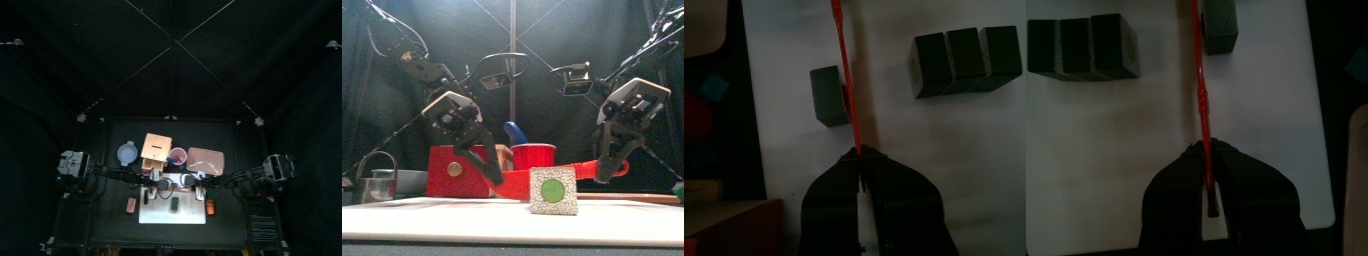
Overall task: Place sushi on board then cut the sushi with the knife then place the pieces on the plate
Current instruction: Cut the sushi into 4 pieces
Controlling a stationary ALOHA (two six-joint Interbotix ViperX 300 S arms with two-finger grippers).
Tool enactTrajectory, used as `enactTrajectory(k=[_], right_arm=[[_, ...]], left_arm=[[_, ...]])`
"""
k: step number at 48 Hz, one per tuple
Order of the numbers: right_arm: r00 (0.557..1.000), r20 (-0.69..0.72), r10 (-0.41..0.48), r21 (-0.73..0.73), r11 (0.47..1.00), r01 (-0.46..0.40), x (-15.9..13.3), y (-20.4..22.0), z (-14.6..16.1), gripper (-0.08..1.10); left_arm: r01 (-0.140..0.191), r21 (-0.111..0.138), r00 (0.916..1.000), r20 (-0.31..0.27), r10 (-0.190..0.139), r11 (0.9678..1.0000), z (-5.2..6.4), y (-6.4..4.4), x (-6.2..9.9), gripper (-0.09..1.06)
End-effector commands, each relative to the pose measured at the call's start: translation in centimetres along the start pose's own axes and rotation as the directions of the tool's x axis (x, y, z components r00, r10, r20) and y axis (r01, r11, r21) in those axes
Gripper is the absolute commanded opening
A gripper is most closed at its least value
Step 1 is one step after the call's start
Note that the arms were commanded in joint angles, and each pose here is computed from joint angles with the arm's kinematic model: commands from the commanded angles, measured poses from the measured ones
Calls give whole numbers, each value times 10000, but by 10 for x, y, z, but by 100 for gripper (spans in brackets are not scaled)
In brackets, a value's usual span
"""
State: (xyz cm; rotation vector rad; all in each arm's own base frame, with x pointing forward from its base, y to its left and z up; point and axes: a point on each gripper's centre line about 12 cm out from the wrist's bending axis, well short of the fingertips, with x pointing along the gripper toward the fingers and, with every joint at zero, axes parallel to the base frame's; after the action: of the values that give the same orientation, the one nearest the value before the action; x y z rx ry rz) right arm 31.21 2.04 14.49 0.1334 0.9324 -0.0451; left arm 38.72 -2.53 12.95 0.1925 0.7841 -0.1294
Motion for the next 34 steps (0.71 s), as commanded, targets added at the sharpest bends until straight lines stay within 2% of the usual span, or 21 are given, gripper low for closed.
enactTrajectory(k=[1, 4, 6, 9, 15, 23, 30, 34], right_arm=[[9937, 1019, 465, -234, 9987, -443, -24, 16, 22, 45], [9909, 1183, 641, -352, 9976, -603, -30, 22, 23, 45], [9895, 1214, 782, -514, 9961, -724, -32, 27, 22, 45], [9885, 1173, 959, -776, 9932, -872, -33, 36, 19, 45], [9873, 922, 1290, -1181, 9860, -1178, -30, 52, 12, 45], [9891, 520, 1376, -1002, 9862, -1319, -20, 59, 6, 45], [9885, 78, 1507, -412, 9878, -1503, -11, 65, -3, 45], [9868, -45, 1621, -194, 9866, -1622, -10, 69, -6, 45]], left_arm=[[60, 235, 9952, 976, -83, 9997, 28, -8, -22, 38], [122, 373, 9904, 1374, -172, 9992, 37, -13, -32, 38], [211, 480, 9886, 1481, -280, 9986, 40, -19, -36, 38], [346, 622, 9875, 1516, -437, 9975, 39, -27, -39, 38], [623, 895, 9870, 1424, -747, 9940, 30, -42, -35, 38], [705, 849, 9812, 1735, -845, 9939, 27, -48, -27, 38], [750, 802, 9827, 1631, -873, 9940, 21, -50, -18, 38], [831, 859, 9810, 1684, -967, 9928, 22, -54, -17, 38]])
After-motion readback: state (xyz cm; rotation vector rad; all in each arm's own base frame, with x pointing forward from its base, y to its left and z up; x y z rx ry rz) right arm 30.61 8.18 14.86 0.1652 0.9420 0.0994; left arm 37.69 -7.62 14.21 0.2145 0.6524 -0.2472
